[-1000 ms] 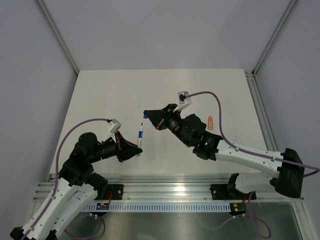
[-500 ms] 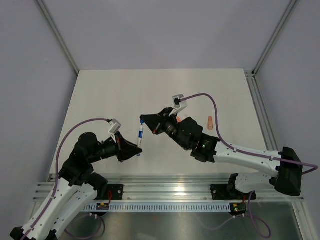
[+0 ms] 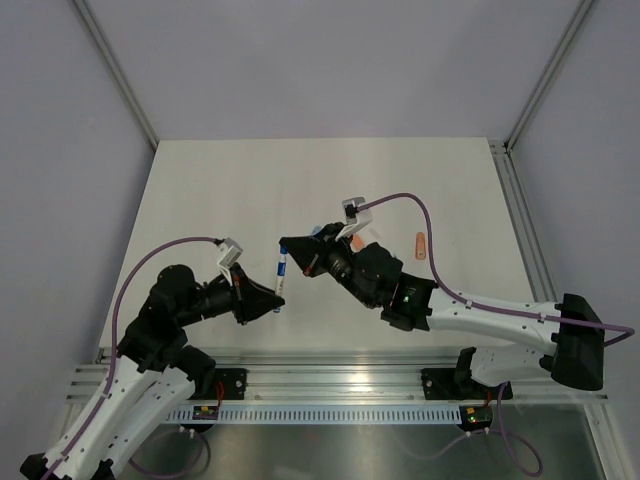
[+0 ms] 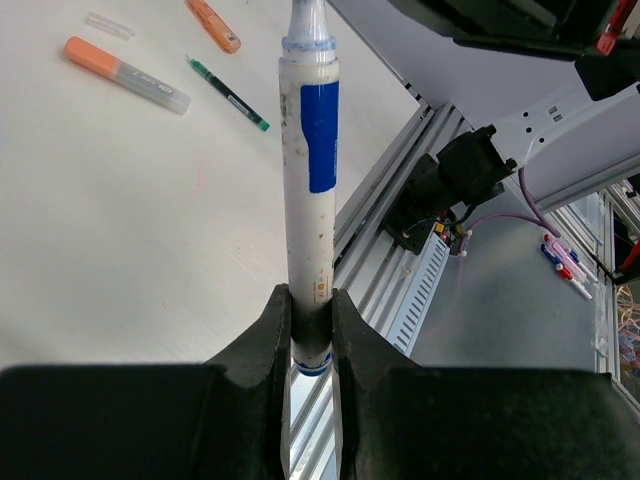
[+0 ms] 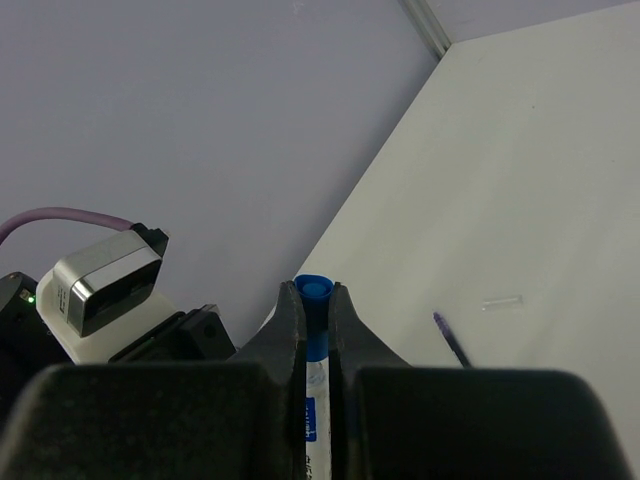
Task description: Insert the pens into the pen caps
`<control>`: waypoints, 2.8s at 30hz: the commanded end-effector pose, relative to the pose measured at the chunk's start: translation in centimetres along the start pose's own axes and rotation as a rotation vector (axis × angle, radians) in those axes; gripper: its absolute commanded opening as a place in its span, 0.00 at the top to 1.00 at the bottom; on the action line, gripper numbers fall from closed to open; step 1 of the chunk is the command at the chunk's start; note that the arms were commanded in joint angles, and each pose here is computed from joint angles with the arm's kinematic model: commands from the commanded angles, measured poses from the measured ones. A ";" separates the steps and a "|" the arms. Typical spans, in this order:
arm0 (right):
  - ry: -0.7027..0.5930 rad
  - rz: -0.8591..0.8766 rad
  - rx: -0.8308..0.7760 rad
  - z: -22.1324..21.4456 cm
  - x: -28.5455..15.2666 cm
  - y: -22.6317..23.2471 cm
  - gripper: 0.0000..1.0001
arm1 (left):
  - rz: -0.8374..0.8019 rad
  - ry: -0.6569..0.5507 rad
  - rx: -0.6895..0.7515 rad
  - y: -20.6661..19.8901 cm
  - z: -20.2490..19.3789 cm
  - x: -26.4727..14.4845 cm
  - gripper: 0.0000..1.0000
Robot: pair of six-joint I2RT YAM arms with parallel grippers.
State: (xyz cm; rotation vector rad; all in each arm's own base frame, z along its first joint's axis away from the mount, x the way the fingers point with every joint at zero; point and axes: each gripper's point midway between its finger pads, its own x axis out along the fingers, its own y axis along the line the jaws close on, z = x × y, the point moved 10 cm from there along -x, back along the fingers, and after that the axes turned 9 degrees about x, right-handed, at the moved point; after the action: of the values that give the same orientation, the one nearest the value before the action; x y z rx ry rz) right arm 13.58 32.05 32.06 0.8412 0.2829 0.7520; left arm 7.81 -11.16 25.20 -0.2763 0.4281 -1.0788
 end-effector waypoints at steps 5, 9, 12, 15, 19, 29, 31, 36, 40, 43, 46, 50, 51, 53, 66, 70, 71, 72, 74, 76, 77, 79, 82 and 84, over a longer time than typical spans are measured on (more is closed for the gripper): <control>-0.033 -0.014 -0.025 0.0 -1.1 0.0 1.00 | -0.006 -0.035 0.017 -0.1 0.6 0.0 1.00; -0.001 -0.019 -0.040 -0.6 -1.4 -0.2 1.00 | -0.002 -0.033 0.014 -0.1 0.6 0.0 1.00; 0.063 -0.024 -0.063 -1.7 -1.8 -0.4 1.00 | -0.002 -0.033 0.011 -0.1 0.6 0.0 1.00; 0.120 -0.041 -0.083 -2.8 -2.4 -0.6 1.00 | -0.010 -0.037 0.011 -0.2 0.6 0.0 1.00; 0.167 -0.050 -0.072 -3.7 -3.7 -1.3 1.00 | -0.017 -0.044 0.010 -0.3 1.0 0.1 1.00; 0.279 -0.051 -0.056 -5.7 -5.6 -1.9 1.00 | -0.081 -0.079 -0.010 -0.6 2.1 0.8 1.00; 0.284 -0.050 -0.045 -6.3 -5.9 -2.1 1.00 | -0.098 -0.104 -0.021 -0.7 2.5 1.1 1.00; 0.269 -0.028 0.022 -6.4 -6.7 -2.3 1.00 | -0.112 -0.133 -0.040 -0.6 3.2 1.8 1.00; 0.287 -0.030 0.041 -6.5 -7.5 -2.6 1.00 | -0.105 -0.156 -0.032 -0.5 3.9 2.0 1.00; 0.329 -0.026 0.049 -6.9 -8.2 -2.7 1.00 | -0.110 -0.172 -0.023 -0.5 4.6 2.3 1.00; 0.377 -0.026 0.079 -7.6 -9.0 -2.7 1.00 | -0.115 -0.186 -0.031 -0.5 4.9 2.7 1.00; 0.390 -0.010 0.117 -7.7 -9.5 -2.8 1.00 | -0.142 -0.209 -0.043 -0.5 5.4 3.3 1.00; 0.392 -0.008 0.118 -7.8 -9.6 -2.9 1.00 | -0.149 -0.211 -0.042 -0.6 5.4 3.4 1.00; 0.397 -0.015 0.113 -7.7 -9.8 -2.9 1.00 | -0.138 -0.206 -0.037 -0.5 5.5 3.6 1.00; 0.562 -0.082 0.058 -10.4 -11.5 -3.3 1.00 | -0.118 -0.239 -0.018 -0.8 8.1 3.9 1.00; 0.586 -0.063 0.092 -12.0 -12.0 -2.9 1.00 | -0.111 -0.266 0.000 -0.9 10.2 4.6 1.00; 0.597 -0.056 0.098 -12.4 -12.4 -2.9 1.00 | -0.107 -0.265 0.000 -0.9 10.5 4.7 1.00; 0.599 -0.051 0.103 -12.6 -12.6 -2.9 1.00 | -0.099 -0.256 -0.005 -0.7 10.7 5.0 1.00; 0.594 -0.051 0.112 -12.6 -13.4 -2.9 1.00 | -0.082 -0.271 0.018 -0.9 11.7 4.9 1.00; 0.603 -0.063 0.123 -12.9 -14.2 -3.5 1.00 | -0.069 -0.278 0.037 -1.2 12.8 4.8 1.00; 0.614 -0.061 0.129 -13.1 -14.5 -3.6 1.00 | -0.045 -0.285 0.035 -1.0 13.0 4.8 1.00; 0.643 -0.072 0.126 -13.7 -15.1 -3.8 1.00 | -0.028 -0.298 0.049 -1.1 13.6 4.8 1.00; 0.657 -0.062 0.113 -14.2 -15.6 -3.3 1.00 | 0.011 -0.301 0.021 -0.5 13.5 5.2 1.00; 0.661 -0.050 0.094 -14.4 -15.6 -2.9 1.00 | 0.015 -0.304 -0.010 -0.1 13.2 5.7 1.00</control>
State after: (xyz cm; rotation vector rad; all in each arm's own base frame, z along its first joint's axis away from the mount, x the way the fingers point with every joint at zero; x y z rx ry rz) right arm 6.40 27.80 27.20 1.0832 0.3607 0.5444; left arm 8.69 -14.71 26.56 -0.4121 0.9290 -1.2676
